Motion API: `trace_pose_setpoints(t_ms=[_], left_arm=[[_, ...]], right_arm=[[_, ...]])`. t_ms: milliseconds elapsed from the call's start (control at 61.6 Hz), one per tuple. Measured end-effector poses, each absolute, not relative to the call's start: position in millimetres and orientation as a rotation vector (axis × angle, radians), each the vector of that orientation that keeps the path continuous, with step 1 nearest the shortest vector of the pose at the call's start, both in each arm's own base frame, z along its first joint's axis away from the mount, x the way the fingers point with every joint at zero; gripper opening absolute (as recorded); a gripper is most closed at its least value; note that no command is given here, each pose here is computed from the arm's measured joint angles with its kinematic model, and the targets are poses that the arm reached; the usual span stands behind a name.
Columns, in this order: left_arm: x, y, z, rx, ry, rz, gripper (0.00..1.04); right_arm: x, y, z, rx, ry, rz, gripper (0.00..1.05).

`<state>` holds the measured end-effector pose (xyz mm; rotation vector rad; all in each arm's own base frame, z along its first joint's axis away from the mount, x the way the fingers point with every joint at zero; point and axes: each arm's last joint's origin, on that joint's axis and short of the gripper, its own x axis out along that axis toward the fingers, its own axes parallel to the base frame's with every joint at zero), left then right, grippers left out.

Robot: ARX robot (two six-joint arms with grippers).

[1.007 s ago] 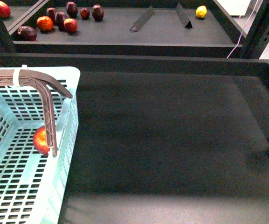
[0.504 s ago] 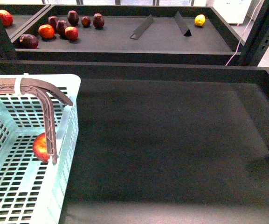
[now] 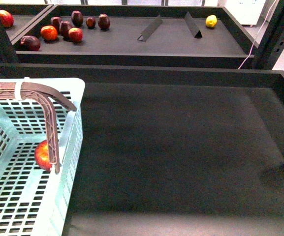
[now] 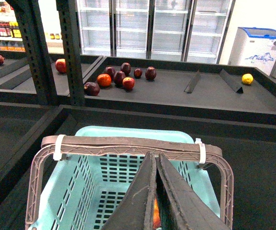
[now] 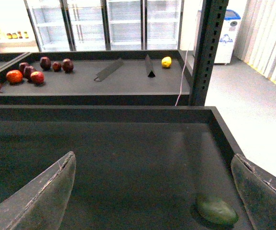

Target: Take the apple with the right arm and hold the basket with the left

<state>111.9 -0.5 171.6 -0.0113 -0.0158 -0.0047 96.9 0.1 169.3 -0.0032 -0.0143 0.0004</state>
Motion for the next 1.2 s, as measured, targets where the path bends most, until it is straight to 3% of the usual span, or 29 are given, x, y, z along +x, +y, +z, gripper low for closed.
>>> trace_pose_setpoints(t_ms=[796, 1023, 1153, 1202], left_arm=[[97.2, -0.4, 168.3, -0.012, -0.01, -0.004, 0.04], [97.2, -0.4, 168.3, -0.011, -0.01, -0.004, 0.54], [97.2, -0.4, 168.3, -0.011, -0.01, -0.004, 0.9], [97.2, -0.4, 168.3, -0.011, -0.01, -0.004, 0.99]], right_arm=[[96.9, 0.0, 169.3, -0.003, -0.014, 0.0, 0.96], [96.9, 0.1, 169.3, -0.003, -0.014, 0.0, 0.96], [96.9, 0.1, 169.3, -0.003, -0.014, 0.0, 0.96], [96.9, 0.1, 169.3, -0.003, -0.014, 0.0, 0.96]])
